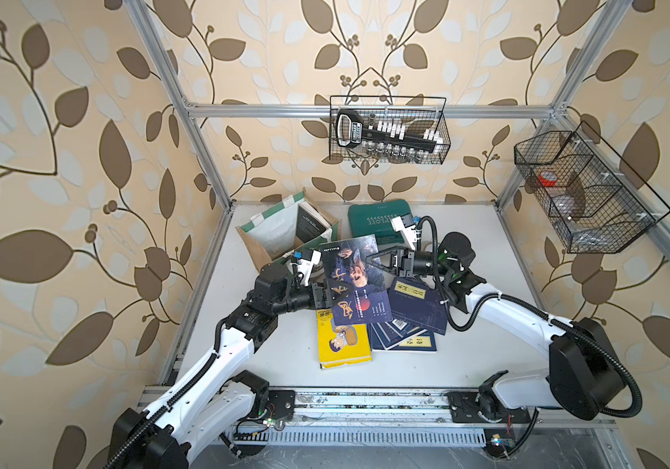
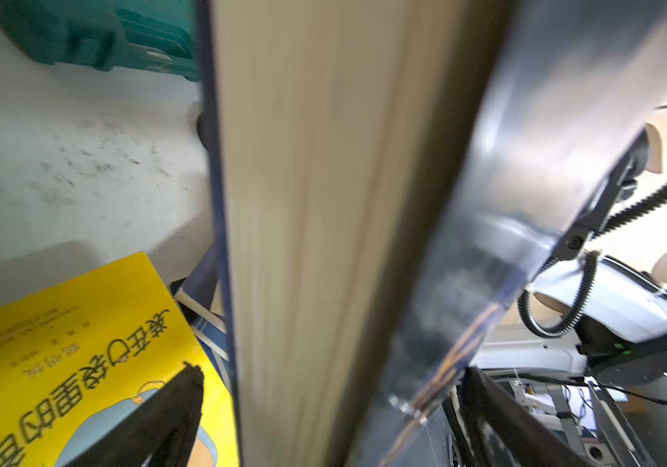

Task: Put the books into the canvas bag
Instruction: Pick up the book from the book.

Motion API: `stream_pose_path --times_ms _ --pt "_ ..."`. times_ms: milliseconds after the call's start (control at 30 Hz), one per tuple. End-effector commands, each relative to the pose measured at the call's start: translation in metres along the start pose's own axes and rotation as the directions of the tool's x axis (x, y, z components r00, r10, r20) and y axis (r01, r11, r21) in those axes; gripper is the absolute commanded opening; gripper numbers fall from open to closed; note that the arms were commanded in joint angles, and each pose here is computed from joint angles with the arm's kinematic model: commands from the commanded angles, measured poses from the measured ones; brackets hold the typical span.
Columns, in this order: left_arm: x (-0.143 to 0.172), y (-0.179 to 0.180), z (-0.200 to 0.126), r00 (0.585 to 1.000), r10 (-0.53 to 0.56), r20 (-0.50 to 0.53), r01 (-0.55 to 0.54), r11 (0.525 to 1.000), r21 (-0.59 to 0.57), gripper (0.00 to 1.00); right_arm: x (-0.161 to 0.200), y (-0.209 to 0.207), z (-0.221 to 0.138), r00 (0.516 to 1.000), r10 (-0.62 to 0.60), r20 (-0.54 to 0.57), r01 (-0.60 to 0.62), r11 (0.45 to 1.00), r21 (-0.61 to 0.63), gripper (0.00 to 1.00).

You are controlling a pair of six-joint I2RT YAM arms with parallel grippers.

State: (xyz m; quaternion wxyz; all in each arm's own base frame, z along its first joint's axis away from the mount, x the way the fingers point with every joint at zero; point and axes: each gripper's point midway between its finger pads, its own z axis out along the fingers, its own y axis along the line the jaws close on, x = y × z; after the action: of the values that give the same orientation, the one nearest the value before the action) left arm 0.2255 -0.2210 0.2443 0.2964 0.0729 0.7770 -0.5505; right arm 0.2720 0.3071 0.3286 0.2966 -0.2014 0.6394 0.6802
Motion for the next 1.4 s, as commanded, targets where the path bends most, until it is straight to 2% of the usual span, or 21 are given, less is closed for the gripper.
stream_pose_path --times_ms 0,133,300,367,400,567,700,800,1000,1367 --pt "-0.006 -0.040 -0.006 0.996 0.084 0.018 -0.086 0.984 0.158 0.98 -0.011 0.018 0.001 0.999 -0.028 0.019 0.030 0.997 -0.073 0.00" --pt "-0.008 -0.048 -0.010 0.995 0.097 0.028 -0.100 0.980 0.171 0.77 -0.015 0.006 -0.005 0.999 -0.017 0.046 0.019 0.999 -0.040 0.00" --pt "-0.009 -0.052 -0.016 0.993 0.109 0.032 -0.113 0.983 0.144 0.28 -0.013 -0.003 -0.011 0.998 -0.020 0.053 0.021 1.000 -0.016 0.00" --pt "-0.009 -0.049 -0.017 0.994 0.104 0.016 -0.105 0.989 0.108 0.13 -0.011 -0.003 -0.013 0.999 -0.027 0.035 0.028 0.999 -0.021 0.00" --pt "-0.008 -0.049 -0.017 0.994 0.107 0.000 -0.107 0.990 0.091 0.09 -0.009 -0.003 -0.014 0.999 -0.032 0.021 0.033 0.999 -0.023 0.00" --pt "0.000 -0.056 -0.027 0.985 0.133 -0.106 -0.131 0.991 0.028 0.06 0.007 0.006 -0.021 0.992 -0.066 -0.107 0.060 0.997 -0.053 0.21" --pt "0.009 -0.067 -0.036 0.964 0.184 -0.193 -0.183 0.983 0.025 0.04 0.014 0.016 -0.029 0.969 -0.170 -0.177 0.162 0.985 -0.059 0.34" --pt "0.018 -0.073 -0.041 0.948 0.209 -0.240 -0.202 0.978 0.053 0.03 0.014 0.022 -0.037 0.956 -0.210 -0.206 0.197 0.977 -0.080 0.39" --pt "0.027 -0.087 -0.047 0.926 0.260 -0.274 -0.231 0.964 0.134 0.02 0.016 0.019 -0.042 0.953 -0.192 -0.234 0.172 0.980 -0.099 0.44" --pt "0.028 -0.085 -0.045 0.923 0.269 -0.276 -0.236 0.960 0.149 0.02 0.039 0.021 -0.036 0.941 -0.179 -0.288 0.146 0.980 -0.132 0.55"
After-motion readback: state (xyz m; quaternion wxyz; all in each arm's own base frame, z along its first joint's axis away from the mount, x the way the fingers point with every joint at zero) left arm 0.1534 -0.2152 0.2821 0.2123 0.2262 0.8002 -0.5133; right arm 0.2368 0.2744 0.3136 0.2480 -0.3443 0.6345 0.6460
